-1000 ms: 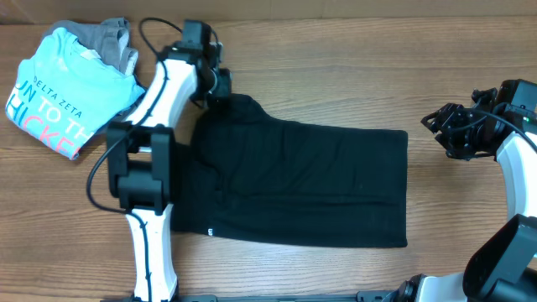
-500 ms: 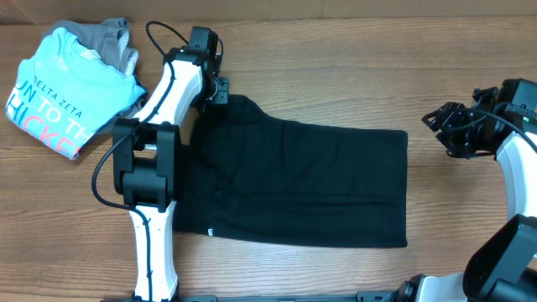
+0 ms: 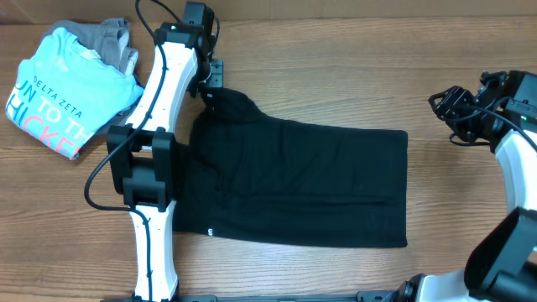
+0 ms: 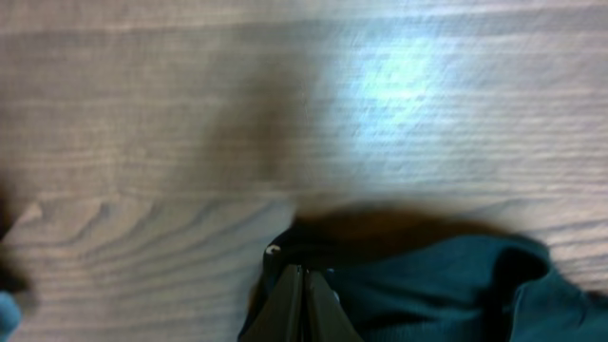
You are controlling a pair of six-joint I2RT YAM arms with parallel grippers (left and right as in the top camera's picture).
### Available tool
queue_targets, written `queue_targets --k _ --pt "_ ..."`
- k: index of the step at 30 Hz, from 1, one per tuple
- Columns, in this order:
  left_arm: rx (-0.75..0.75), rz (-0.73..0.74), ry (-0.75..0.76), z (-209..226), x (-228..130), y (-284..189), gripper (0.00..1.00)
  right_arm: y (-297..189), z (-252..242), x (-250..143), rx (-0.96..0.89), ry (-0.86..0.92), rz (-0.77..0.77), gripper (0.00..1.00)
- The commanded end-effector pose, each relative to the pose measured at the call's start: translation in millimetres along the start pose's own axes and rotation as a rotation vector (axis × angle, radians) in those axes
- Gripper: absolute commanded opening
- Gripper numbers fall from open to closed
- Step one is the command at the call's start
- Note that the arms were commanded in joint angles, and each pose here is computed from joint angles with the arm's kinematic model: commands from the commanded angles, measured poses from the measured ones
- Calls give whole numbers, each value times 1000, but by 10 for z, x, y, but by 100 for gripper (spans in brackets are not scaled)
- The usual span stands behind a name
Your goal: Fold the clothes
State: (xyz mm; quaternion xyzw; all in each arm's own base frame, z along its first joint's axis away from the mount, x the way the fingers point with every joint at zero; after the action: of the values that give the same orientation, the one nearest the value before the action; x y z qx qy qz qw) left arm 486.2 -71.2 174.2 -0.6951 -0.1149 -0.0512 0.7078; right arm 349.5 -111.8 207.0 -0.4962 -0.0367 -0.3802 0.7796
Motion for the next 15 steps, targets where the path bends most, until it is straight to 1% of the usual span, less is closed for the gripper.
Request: queue_targets --k 1,6,8,11,15 --pt "27 13 -12 71 -1 -46 4 248 -93 -56 -10 16 56 62" --pt "39 58 -17 87 -65 -74 4 578 -127 -194 29 22 156 62" --pt "41 69 -29 92 -78 -97 4 691 -114 -267 25 -4 195 62" --pt "34 72 -35 88 -76 -135 4 817 -108 -350 -35 -21 224 62" --pt "34 67 -34 87 -66 -153 6 931 -137 -465 -165 -39 261 61"
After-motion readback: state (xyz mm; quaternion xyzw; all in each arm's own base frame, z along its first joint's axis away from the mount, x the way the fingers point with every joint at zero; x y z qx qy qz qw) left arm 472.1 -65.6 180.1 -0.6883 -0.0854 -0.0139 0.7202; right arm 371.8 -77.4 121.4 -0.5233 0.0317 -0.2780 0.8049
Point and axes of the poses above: each gripper's point midway between its finger pads, its own y axis out along the fingers, its own z axis along the line the jaws close on, x = y × z, the point moved 10 cm from there along -y, back along the fingers, and after that the axes turned 5 degrees about -y, right-handed, at the moved point
